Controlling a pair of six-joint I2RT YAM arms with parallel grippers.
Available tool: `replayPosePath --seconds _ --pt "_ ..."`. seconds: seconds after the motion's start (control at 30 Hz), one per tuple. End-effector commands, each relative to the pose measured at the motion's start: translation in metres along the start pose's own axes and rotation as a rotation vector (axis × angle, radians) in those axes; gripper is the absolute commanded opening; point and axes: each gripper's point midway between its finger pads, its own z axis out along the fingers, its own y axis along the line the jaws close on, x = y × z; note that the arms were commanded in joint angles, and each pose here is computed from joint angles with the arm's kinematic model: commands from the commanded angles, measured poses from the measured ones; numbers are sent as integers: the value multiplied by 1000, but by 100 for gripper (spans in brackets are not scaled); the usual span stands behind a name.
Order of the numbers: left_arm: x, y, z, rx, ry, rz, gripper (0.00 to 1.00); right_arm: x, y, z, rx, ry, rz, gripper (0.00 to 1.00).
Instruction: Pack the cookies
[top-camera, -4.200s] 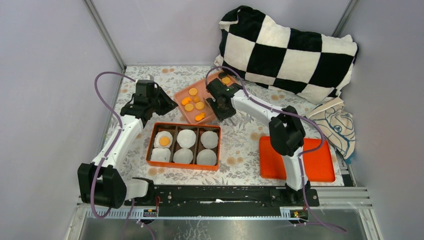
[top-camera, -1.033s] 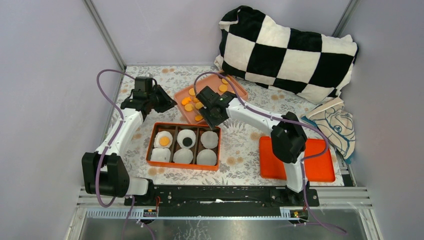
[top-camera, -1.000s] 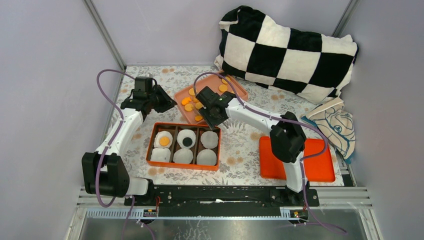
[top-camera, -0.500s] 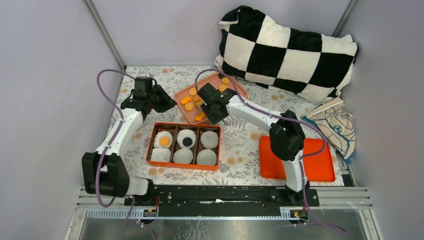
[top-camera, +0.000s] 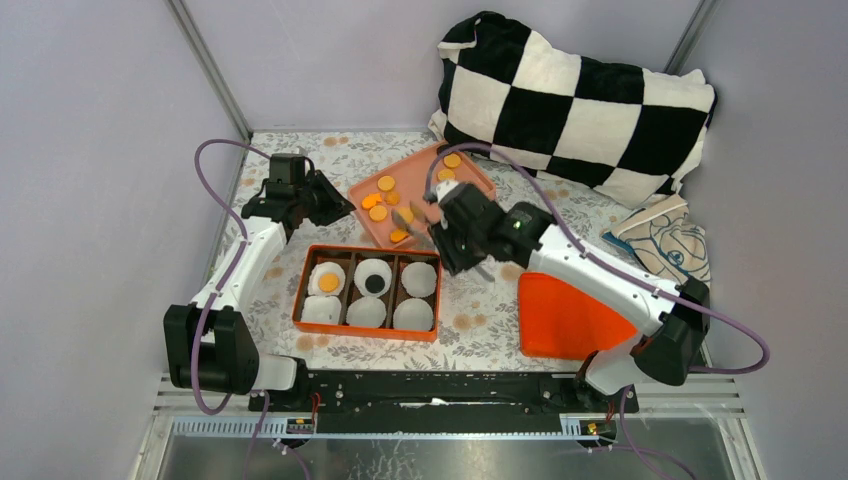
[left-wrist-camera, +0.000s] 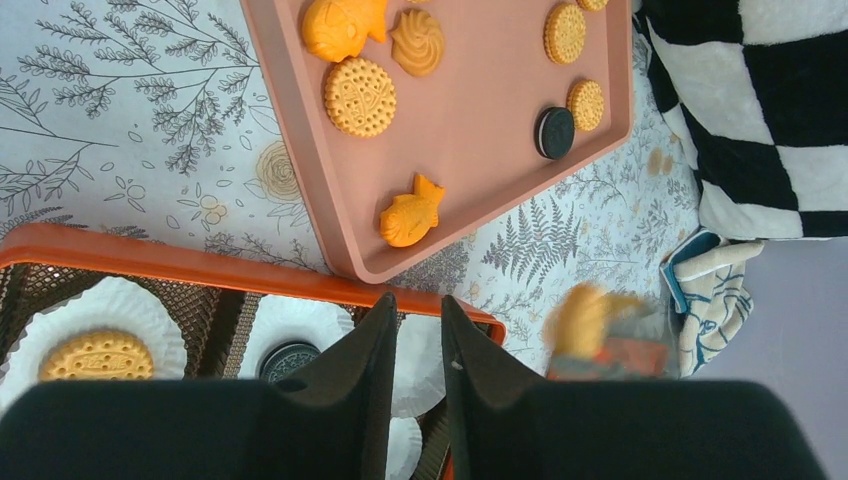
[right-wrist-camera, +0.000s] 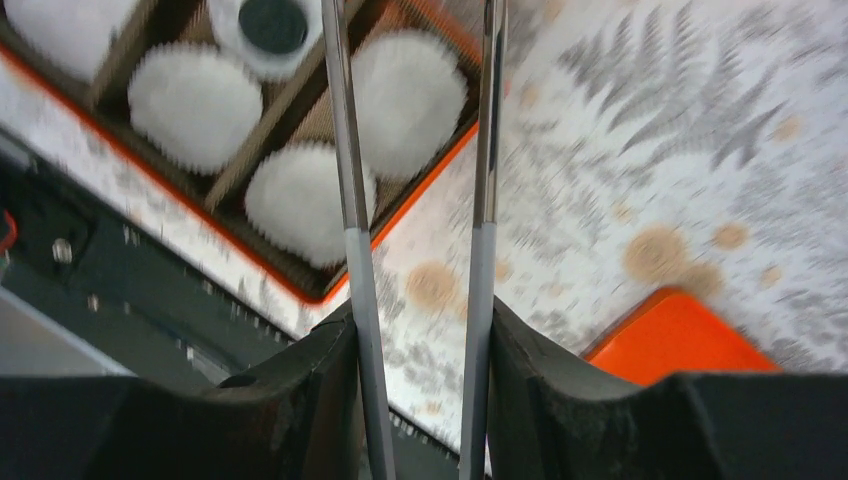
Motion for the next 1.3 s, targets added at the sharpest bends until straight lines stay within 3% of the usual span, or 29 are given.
replayPosePath --seconds 0.0,0.17,0.43,0.57,0.67,0.97,1.27 --pt "-4 -6 -4 39 -20 9 27 70 32 0 -62 176 -1 8" --pt "-6 -9 -7 50 -25 10 27 97 38 -2 -84 207 46 8" --pt "-7 -13 -11 62 -34 16 27 105 23 10 0 232 7 10" --pt "-8 -12 -12 56 -36 20 28 103 21 9 11 232 3 43" --pt "-7 -13 -10 61 -30 25 28 102 20 8 12 227 0 53" --pt "-5 -14 -9 78 -18 28 28 99 23 10 3 214 4 49" --pt "-10 -17 -9 78 -35 27 29 10 11 -7 103 -42 -37 48"
